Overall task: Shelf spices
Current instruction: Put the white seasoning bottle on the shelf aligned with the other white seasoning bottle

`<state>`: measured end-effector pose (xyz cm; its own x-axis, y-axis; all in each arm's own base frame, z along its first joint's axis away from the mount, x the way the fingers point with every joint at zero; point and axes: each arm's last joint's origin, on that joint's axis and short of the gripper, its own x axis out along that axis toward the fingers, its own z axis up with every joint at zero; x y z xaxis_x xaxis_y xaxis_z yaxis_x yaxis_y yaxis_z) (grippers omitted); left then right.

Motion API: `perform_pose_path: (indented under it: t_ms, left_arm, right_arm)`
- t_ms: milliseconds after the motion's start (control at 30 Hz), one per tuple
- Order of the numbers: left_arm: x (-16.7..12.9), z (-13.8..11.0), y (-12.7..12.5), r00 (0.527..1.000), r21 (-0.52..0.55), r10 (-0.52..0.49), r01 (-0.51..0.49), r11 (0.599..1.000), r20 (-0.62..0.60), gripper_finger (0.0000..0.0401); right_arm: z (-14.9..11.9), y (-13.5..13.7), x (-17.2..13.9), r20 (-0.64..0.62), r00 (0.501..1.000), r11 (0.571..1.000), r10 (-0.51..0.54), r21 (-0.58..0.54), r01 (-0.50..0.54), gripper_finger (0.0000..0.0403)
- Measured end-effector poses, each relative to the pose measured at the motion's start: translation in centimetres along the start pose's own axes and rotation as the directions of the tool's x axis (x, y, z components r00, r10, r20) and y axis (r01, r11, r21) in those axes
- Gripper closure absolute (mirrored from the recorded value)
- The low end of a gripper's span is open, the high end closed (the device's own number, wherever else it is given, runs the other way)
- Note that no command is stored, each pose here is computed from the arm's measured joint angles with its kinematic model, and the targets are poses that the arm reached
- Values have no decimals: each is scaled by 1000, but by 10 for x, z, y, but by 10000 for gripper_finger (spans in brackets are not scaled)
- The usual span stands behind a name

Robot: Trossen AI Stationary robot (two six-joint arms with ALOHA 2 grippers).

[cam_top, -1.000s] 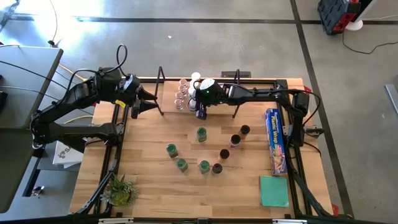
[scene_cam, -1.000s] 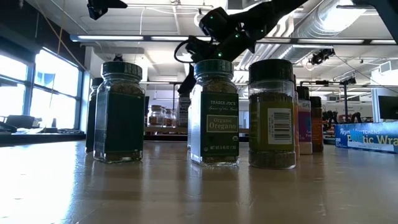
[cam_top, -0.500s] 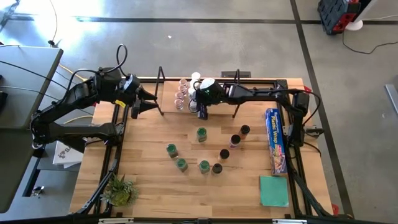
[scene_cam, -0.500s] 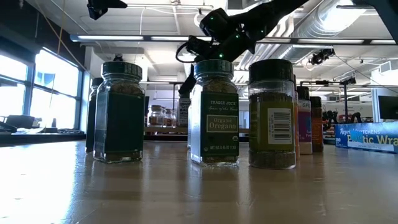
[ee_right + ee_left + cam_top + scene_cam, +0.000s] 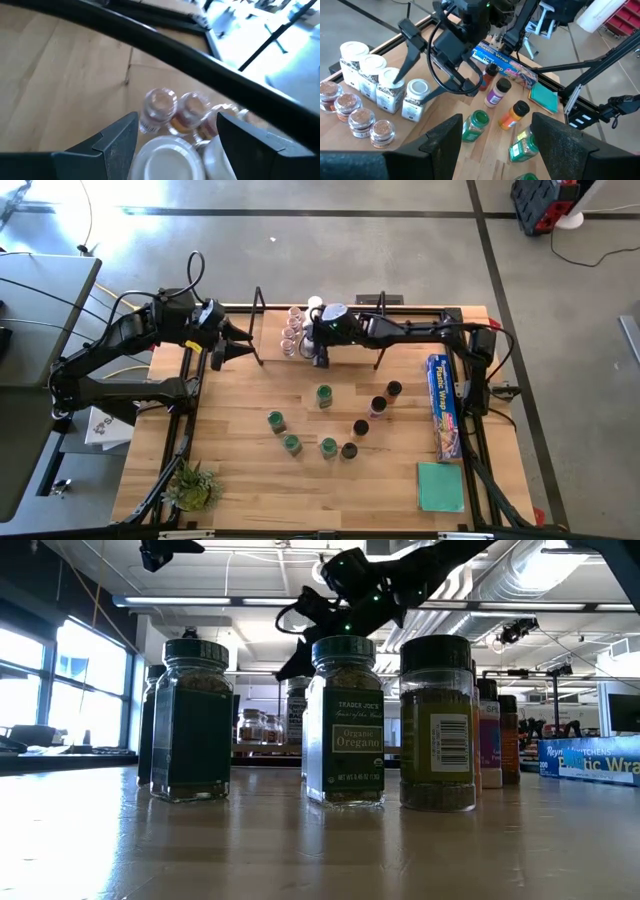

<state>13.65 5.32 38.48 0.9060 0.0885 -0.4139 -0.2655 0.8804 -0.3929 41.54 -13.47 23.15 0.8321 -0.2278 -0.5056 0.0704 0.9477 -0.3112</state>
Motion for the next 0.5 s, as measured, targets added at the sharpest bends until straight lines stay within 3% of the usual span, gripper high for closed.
perform_pose_path:
  t_ms: [167,333,433,500]
  left_arm:
    - [0,0,0,1000,-5,0,0,1000,0,167]
    - [0,0,0,1000,-9,0,0,1000,0,167]
    - [0,0,0,1000,-9,-1,1,1000,0,167]
    - [0,0,0,1000,-8,-1,1,1000,0,167]
  right_arm:
    - [11,-2,-3,20,1000,1000,-13,1,13,139]
    - [46,-4,-27,-43,999,1000,9,10,-9,139]
    - [59,-3,-43,-114,978,984,172,75,-164,144]
    - [56,2,-45,-121,939,942,321,144,-304,159]
